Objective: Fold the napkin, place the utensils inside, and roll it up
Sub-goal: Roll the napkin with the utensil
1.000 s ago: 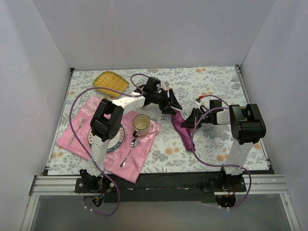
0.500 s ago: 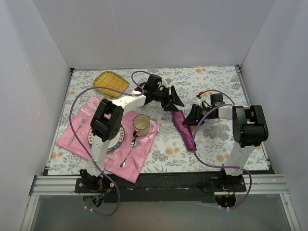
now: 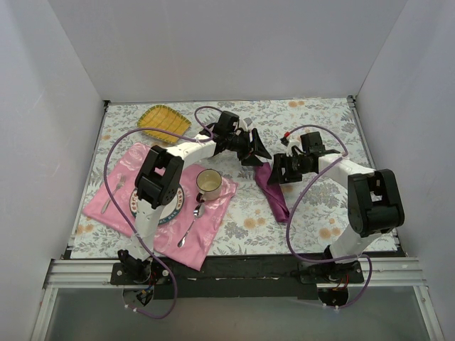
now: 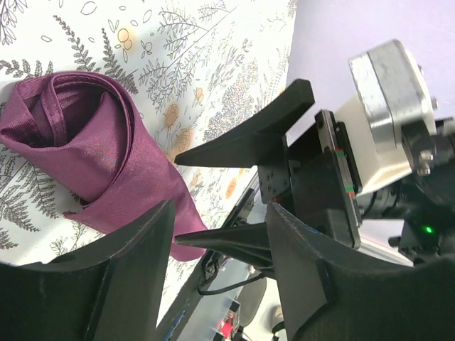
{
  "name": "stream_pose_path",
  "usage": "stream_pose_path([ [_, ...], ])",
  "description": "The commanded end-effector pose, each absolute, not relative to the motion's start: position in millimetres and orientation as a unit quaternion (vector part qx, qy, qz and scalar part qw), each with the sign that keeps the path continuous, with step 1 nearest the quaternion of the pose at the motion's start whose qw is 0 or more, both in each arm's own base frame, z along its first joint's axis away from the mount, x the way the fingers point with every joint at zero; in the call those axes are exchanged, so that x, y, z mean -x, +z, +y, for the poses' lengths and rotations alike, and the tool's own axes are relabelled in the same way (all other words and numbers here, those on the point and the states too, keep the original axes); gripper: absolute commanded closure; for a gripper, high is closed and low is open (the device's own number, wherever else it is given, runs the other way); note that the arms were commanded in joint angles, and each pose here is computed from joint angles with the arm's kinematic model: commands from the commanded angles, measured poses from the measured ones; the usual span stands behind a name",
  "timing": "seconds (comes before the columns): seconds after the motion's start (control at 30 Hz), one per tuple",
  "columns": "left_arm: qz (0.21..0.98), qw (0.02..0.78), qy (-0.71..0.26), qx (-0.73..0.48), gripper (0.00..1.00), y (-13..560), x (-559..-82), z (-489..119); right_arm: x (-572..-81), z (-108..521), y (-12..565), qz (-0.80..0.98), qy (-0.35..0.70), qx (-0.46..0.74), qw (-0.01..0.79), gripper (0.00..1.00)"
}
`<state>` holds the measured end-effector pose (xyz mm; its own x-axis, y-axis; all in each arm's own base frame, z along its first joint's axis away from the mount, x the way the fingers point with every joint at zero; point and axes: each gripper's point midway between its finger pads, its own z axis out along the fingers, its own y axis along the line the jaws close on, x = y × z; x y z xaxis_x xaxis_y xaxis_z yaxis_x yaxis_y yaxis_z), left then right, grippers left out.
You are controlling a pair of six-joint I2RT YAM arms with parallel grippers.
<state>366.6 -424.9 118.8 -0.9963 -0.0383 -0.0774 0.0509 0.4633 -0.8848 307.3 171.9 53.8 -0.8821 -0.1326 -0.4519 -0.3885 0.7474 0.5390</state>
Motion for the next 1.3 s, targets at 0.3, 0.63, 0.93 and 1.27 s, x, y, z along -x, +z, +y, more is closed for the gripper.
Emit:
stream_pose_path([
  [0.3,0.835,0.044,-0.547,-0.026,0.47,139,-368,-439,-313,180,80,0.926,0.199,0.193,0.257,0.27],
  [0.63,0.841,0.046,-0.54,-0.015,0.47,134,-374,-440,-308,207,69,0.916,0.253,0.204,0.237,0.39],
  [0.93,0.84,0.026,-0.542,-0.024,0.47,125,-365,-443,-309,204,74,0.917,0.242,0.209,0.241,0.41],
  [1.27,0.849,0.018,-0.528,-0.021,0.48,103,-362,-444,-304,211,92,0.911,0.27,0.193,0.246,0.41],
])
